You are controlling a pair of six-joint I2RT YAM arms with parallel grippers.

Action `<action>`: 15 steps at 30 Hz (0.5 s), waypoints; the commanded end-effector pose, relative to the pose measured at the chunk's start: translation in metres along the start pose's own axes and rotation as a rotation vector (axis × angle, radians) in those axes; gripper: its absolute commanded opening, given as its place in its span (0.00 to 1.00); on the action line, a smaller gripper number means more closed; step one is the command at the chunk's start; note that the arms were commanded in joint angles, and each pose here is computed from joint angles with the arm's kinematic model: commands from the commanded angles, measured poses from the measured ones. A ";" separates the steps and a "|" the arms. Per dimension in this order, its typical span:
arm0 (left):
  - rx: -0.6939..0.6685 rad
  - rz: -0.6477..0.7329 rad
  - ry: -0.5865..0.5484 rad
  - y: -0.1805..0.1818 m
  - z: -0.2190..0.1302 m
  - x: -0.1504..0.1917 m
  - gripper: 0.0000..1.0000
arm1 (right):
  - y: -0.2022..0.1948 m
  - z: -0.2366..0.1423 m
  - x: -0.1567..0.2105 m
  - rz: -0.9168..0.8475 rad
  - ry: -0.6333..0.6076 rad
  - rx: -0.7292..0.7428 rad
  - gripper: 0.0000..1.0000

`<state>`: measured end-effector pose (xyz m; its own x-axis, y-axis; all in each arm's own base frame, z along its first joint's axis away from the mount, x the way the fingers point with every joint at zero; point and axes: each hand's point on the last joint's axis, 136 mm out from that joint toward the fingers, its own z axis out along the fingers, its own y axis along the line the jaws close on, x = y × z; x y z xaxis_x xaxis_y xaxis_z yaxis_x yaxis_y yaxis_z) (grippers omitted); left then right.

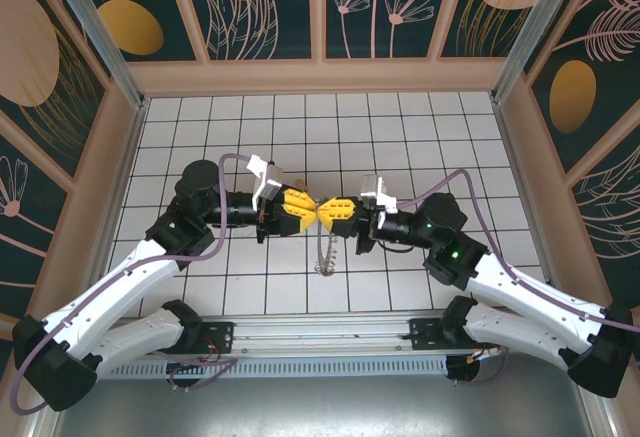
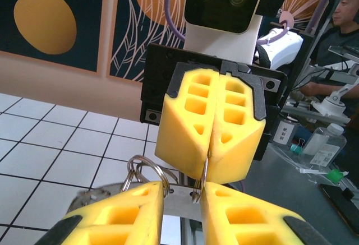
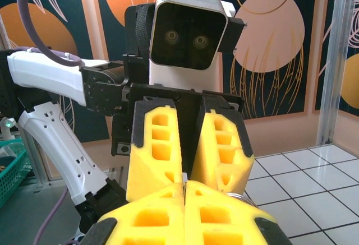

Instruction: Put the keys on the keyring

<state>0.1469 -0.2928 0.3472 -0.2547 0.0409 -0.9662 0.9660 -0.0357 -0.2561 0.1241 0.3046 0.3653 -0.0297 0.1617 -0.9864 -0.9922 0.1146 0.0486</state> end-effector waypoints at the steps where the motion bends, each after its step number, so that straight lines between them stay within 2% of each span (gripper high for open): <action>1: 0.025 0.030 0.000 -0.005 0.002 -0.004 0.22 | 0.008 0.000 -0.026 -0.033 -0.086 -0.040 0.00; 4: 0.034 0.033 -0.004 -0.007 0.003 -0.005 0.18 | 0.005 0.002 -0.021 -0.019 -0.068 -0.032 0.00; 6: 0.039 0.036 -0.008 -0.008 0.003 -0.006 0.04 | 0.002 0.004 -0.018 -0.015 -0.057 -0.020 0.00; 7: 0.038 0.037 -0.008 -0.007 0.003 -0.006 0.00 | 0.001 0.004 -0.018 -0.014 -0.052 -0.013 0.00; 10: 0.031 0.043 -0.012 -0.007 0.002 -0.005 0.00 | -0.003 0.003 -0.016 -0.014 -0.034 0.021 0.00; 11: 0.029 0.045 -0.014 -0.007 0.002 -0.006 0.00 | -0.005 0.002 -0.014 -0.013 -0.023 0.039 0.03; 15: 0.026 0.049 -0.013 -0.006 0.002 -0.005 0.00 | -0.012 -0.007 -0.006 -0.007 0.034 0.121 0.24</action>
<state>0.1449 -0.2935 0.3465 -0.2461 0.0445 -0.9682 0.9676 -0.0465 -0.2481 0.1328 0.3023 0.3600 -0.0502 0.1385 -0.9891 -0.9816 0.1760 0.0745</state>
